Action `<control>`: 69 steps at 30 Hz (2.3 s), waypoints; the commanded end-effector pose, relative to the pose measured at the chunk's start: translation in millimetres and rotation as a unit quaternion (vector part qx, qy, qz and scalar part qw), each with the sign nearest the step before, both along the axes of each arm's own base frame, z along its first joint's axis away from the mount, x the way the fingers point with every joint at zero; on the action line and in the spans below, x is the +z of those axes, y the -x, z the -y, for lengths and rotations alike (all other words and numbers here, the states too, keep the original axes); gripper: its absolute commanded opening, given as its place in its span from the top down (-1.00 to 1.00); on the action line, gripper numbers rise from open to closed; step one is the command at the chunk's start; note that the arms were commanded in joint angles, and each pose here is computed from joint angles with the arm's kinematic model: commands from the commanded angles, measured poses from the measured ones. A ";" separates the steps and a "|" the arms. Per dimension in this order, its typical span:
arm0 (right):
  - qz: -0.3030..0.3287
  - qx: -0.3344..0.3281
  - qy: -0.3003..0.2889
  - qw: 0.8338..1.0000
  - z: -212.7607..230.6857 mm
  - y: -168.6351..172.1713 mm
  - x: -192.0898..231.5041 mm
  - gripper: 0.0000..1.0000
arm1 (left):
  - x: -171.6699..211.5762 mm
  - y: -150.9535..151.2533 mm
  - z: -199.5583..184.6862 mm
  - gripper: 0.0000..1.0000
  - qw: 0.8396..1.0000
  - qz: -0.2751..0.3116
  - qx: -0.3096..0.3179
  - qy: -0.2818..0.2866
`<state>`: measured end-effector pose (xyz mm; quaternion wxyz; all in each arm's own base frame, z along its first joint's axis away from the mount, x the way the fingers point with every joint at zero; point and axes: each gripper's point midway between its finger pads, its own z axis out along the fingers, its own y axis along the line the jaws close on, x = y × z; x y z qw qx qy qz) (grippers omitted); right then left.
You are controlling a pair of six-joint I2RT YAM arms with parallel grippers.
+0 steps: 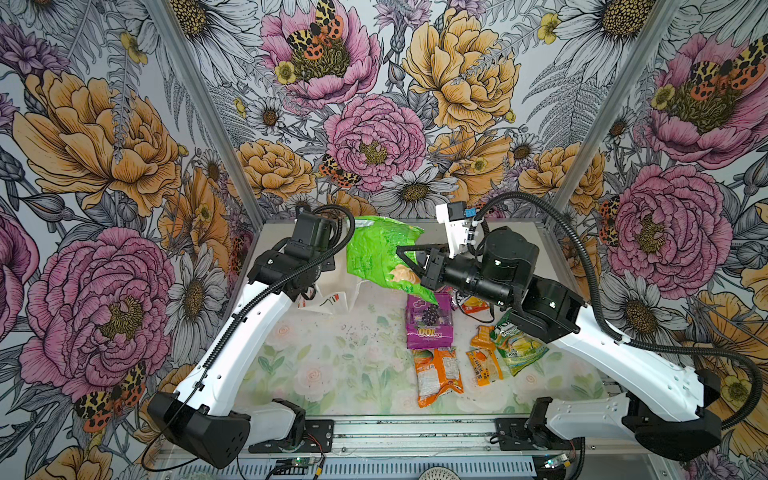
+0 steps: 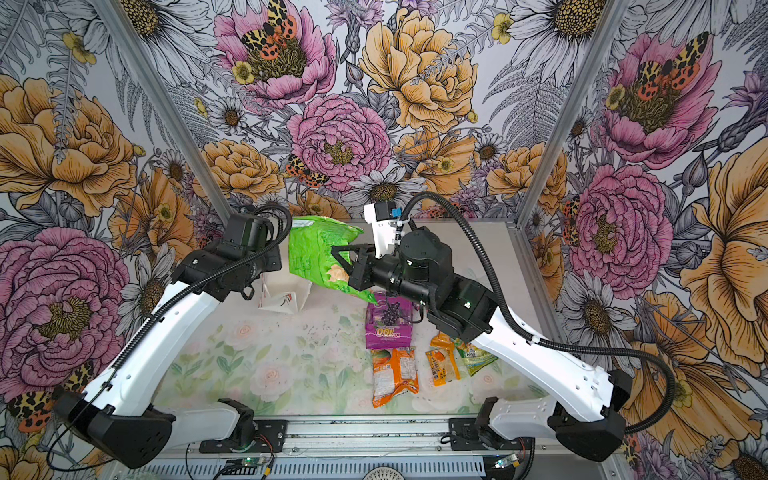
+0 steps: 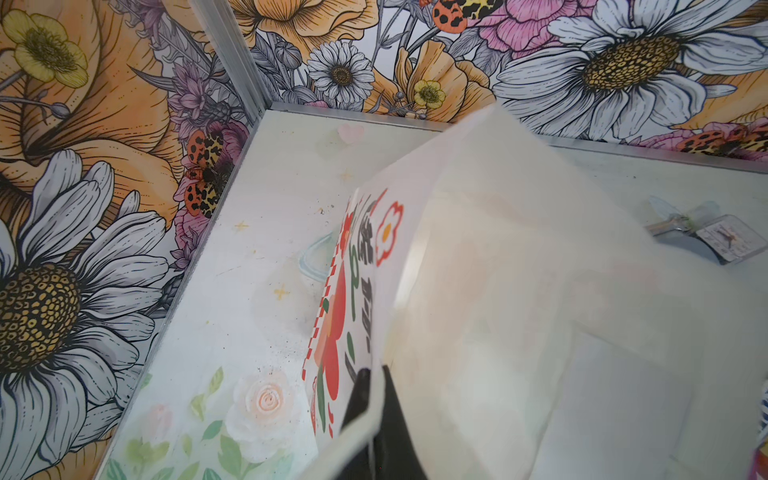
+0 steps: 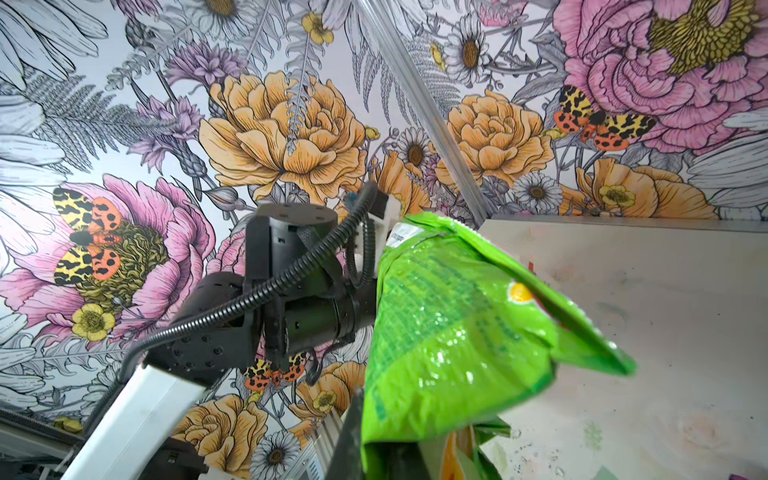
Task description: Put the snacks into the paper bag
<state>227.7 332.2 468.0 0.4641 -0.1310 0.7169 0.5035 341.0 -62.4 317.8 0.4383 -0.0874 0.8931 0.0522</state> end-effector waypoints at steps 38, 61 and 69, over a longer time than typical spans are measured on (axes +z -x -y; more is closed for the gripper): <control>-0.008 -0.227 -0.146 0.963 -21.1 -102.1 -33.8 1.00 | 9.3 21.2 93.3 1.00 0.965 0.062 -0.023 0.254; 0.018 -0.197 -0.130 0.972 1.4 -108.7 -62.2 1.00 | -9.5 20.4 102.6 1.00 0.961 0.024 -0.068 0.267; 0.023 -0.198 -0.101 0.975 0.7 -105.5 -88.7 1.00 | -0.4 20.3 107.4 1.00 0.952 0.026 -0.080 0.294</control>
